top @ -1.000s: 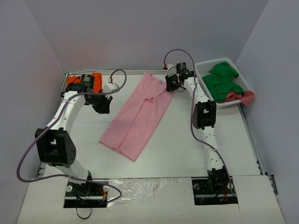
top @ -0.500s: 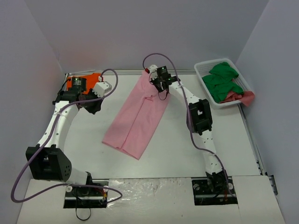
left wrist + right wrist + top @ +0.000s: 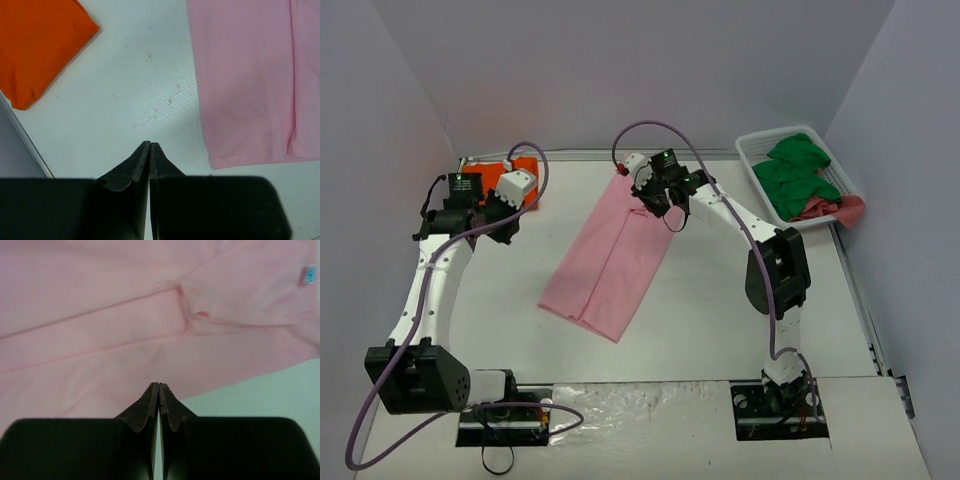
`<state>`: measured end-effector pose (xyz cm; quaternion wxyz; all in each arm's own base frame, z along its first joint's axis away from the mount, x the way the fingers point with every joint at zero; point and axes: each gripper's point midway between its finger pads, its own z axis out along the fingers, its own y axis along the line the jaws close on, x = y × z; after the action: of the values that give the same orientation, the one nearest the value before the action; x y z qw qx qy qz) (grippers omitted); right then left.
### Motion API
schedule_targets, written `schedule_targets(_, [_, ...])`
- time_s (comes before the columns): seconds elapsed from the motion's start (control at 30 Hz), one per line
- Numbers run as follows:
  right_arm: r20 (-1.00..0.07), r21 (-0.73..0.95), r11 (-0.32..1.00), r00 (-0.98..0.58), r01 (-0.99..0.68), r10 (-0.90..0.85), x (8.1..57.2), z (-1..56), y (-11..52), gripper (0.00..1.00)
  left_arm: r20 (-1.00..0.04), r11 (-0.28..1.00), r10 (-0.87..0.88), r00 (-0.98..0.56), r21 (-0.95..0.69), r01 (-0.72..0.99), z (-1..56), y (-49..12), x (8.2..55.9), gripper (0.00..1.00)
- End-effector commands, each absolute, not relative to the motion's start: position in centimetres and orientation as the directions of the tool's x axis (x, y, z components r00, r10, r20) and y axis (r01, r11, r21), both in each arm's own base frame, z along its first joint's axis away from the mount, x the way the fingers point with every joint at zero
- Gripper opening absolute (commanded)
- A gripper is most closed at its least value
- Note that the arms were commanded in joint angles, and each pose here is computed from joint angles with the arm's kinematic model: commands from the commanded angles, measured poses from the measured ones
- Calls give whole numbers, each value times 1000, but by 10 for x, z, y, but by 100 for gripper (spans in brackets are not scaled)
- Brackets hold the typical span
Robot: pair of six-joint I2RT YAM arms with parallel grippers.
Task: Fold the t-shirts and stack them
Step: Rotate the tshirt 90 degrees
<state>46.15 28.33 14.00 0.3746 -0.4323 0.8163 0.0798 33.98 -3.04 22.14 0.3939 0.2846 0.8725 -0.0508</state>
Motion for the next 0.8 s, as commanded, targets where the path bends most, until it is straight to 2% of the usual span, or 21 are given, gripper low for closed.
schedule_targets(0.0, [-595,-95,515,-366,-852,-715,403,119,287,0,-769,866,402,-497,143,479,242,-23,341,2])
schedule_targets(0.23, [-542,-42,435,-345,-899,-766,363,99,310,0,-811,879,347,-471,107,464,249,-21,329,3])
schedule_targets(0.77, [-429,16,277,-257,-961,-866,307,39,378,0,-891,925,214,-401,52,377,267,2,307,2])
